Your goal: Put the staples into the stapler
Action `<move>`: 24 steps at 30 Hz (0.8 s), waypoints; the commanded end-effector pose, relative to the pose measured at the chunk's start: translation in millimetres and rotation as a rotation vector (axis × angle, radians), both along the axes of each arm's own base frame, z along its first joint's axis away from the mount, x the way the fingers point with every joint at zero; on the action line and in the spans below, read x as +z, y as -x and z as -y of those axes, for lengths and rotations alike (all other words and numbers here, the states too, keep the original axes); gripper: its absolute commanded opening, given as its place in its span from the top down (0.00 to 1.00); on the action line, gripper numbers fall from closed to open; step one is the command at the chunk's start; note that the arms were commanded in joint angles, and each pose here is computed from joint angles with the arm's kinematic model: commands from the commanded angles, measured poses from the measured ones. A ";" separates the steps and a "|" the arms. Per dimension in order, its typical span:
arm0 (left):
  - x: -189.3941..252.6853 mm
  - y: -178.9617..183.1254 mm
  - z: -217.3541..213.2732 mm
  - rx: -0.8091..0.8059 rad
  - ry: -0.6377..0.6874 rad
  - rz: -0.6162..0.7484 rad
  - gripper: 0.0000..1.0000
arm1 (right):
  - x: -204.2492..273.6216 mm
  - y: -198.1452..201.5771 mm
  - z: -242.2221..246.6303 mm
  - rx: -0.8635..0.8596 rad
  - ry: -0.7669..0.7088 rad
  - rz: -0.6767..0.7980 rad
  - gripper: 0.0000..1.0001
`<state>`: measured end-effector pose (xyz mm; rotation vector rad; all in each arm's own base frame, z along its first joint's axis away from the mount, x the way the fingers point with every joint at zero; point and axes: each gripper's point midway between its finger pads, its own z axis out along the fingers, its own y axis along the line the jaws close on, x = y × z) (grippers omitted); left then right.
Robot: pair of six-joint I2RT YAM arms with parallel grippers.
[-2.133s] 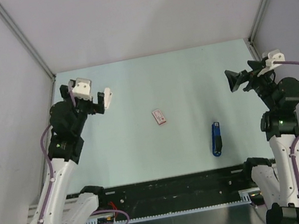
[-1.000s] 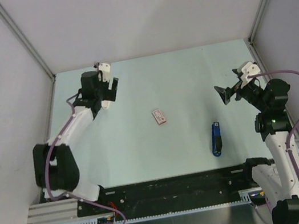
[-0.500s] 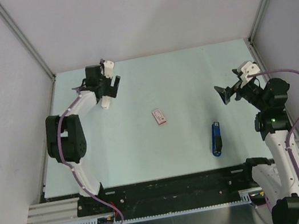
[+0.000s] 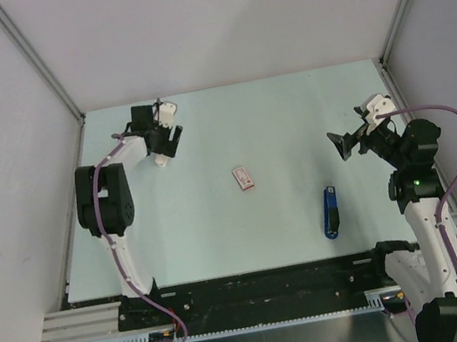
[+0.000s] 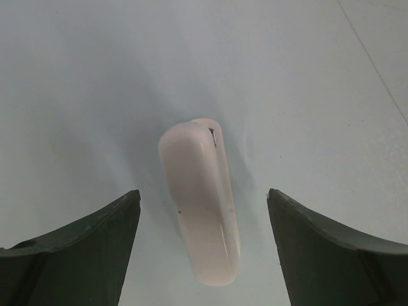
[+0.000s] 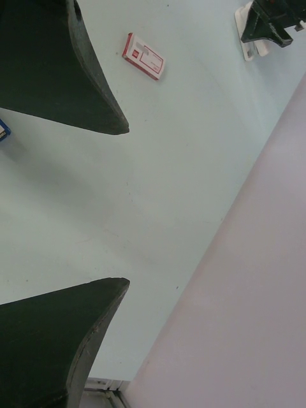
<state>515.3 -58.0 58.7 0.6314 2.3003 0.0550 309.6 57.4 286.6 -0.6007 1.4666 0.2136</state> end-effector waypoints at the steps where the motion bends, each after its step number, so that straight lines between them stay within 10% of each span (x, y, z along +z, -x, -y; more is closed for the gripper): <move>1: 3.8 -9.8 6.8 -0.051 -0.001 0.008 0.16 | 8.3 0.8 -0.8 0.009 0.006 0.035 0.01; 14: -4.1 -16.6 2.7 -0.014 -0.012 -0.009 0.42 | 9.0 1.8 -1.8 0.015 -0.008 0.034 0.02; 24: 1.6 -17.9 0.4 0.003 -0.021 0.001 0.95 | 5.9 0.1 -1.6 0.015 -0.009 0.025 0.03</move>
